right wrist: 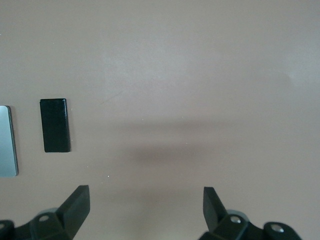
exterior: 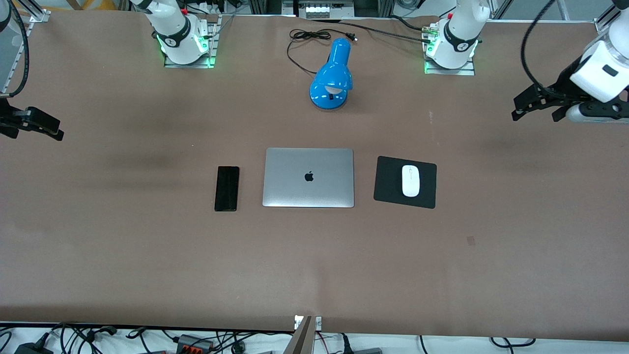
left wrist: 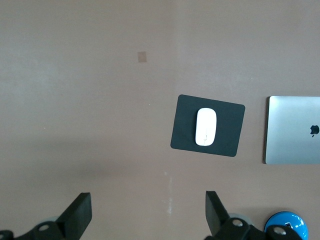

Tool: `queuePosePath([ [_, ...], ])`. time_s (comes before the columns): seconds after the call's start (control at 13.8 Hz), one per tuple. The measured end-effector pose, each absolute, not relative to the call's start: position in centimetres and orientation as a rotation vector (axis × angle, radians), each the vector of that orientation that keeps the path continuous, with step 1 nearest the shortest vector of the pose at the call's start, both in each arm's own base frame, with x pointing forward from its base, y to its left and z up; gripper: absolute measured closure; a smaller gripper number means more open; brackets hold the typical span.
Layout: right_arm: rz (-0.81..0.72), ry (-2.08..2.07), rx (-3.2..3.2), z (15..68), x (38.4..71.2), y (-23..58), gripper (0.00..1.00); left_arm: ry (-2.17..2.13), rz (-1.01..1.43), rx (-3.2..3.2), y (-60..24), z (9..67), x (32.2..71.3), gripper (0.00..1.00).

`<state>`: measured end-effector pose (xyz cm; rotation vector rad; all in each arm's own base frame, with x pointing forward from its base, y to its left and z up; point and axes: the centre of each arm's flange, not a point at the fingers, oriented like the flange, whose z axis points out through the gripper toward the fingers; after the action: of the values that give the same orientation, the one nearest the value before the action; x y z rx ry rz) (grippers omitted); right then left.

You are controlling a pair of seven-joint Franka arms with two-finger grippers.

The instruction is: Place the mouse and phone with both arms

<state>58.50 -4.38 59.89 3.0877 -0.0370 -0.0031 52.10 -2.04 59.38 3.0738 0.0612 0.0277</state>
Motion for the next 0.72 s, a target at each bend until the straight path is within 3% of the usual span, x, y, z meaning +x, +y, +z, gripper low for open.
queuePosePath([
  [0.72, -0.03, -0.044, 3.088, 59.61, 58.39, -4.61, 0.0, 0.043, -0.03, 3.078, -2.53, 59.49, 52.97, 0.0],
])
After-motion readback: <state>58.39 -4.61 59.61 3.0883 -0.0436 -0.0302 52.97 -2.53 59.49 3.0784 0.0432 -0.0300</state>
